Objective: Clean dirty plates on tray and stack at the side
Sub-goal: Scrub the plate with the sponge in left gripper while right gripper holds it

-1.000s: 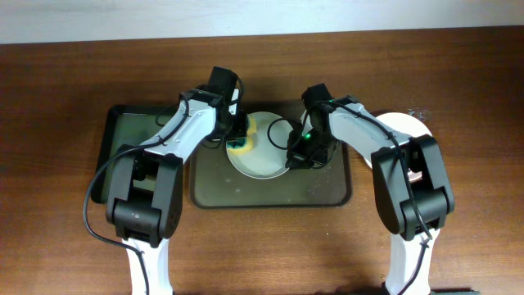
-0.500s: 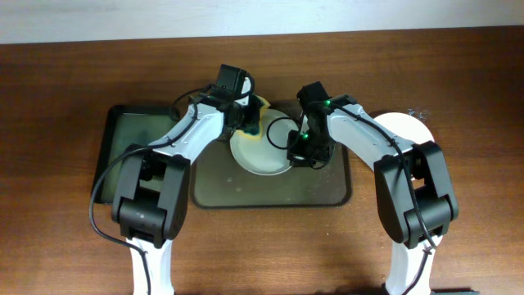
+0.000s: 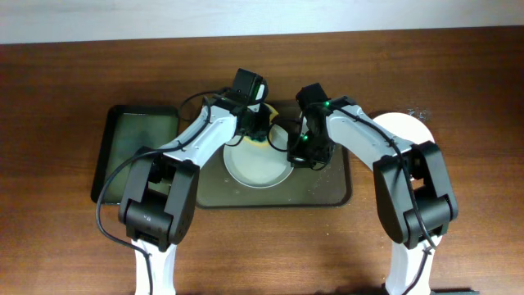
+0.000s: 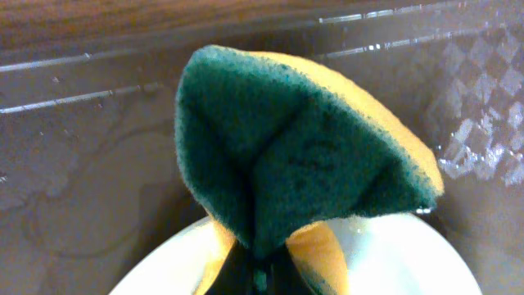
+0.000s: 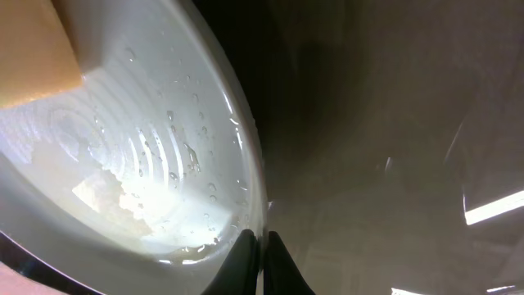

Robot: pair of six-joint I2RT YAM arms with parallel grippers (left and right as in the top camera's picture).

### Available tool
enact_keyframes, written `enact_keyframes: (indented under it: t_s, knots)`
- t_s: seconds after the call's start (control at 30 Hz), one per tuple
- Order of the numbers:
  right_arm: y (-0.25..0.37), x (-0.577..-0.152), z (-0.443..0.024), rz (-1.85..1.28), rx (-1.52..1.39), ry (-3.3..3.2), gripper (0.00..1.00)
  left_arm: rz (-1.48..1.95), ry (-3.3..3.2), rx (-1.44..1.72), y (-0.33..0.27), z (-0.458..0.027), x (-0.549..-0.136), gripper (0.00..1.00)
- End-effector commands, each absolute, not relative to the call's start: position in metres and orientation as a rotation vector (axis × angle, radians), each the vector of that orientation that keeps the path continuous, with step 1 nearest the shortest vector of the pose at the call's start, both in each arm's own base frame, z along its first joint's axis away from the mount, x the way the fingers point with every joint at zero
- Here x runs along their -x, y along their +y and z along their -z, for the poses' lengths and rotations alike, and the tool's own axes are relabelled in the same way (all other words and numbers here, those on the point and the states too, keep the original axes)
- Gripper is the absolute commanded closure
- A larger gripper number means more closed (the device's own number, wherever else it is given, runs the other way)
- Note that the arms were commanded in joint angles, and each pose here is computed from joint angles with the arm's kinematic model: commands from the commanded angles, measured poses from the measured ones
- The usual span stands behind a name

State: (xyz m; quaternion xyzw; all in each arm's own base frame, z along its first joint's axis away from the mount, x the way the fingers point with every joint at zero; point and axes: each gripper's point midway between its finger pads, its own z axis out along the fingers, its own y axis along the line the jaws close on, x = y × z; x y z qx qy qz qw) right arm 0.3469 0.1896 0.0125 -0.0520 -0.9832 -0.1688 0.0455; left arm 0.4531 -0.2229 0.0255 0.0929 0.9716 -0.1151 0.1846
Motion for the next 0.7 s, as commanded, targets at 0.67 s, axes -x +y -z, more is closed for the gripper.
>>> enact_keyframes:
  t_s: [0.67]
  knots:
    - [0.183, -0.328, 0.006, 0.401, 0.115, -2.971, 0.96, 0.173, 2.929, -0.256, -0.188, 0.003, -0.419, 1.0]
